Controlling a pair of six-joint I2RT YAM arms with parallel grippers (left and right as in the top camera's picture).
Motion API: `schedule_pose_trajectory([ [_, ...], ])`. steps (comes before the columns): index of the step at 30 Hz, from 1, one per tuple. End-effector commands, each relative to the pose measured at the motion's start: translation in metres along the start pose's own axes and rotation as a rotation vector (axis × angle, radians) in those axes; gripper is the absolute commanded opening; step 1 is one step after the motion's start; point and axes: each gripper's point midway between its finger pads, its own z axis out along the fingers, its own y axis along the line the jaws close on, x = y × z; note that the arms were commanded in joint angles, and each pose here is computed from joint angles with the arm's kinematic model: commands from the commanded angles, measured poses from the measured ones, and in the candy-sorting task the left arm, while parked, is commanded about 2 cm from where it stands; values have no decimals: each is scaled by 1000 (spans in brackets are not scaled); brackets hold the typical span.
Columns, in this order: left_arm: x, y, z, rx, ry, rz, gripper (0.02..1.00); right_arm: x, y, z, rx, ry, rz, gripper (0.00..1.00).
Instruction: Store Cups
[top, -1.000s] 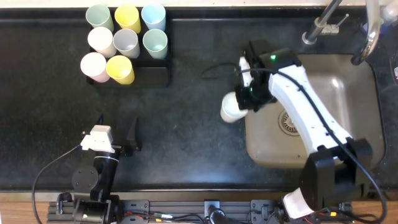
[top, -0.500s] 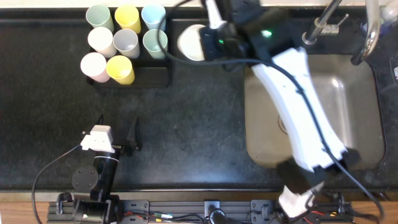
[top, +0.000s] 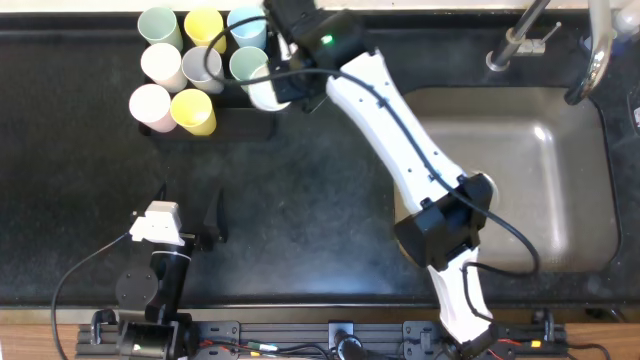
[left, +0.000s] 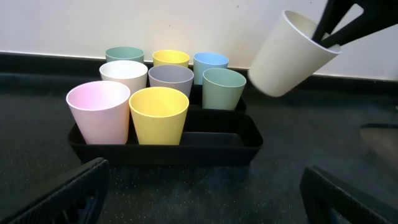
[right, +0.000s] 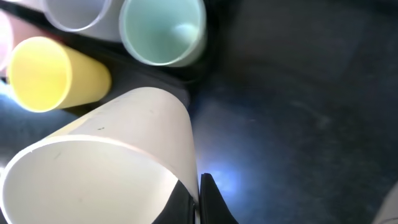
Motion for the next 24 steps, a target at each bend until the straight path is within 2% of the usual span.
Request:
schedule_pose_trajectory([
  [1, 0, 1, 0, -3, -1, 15, 1000, -1, 24, 6, -33, -10, 8, 42],
  [24, 0, 1, 0, -3, 0, 14, 1000, 21, 29, 70, 0, 103, 14, 42],
])
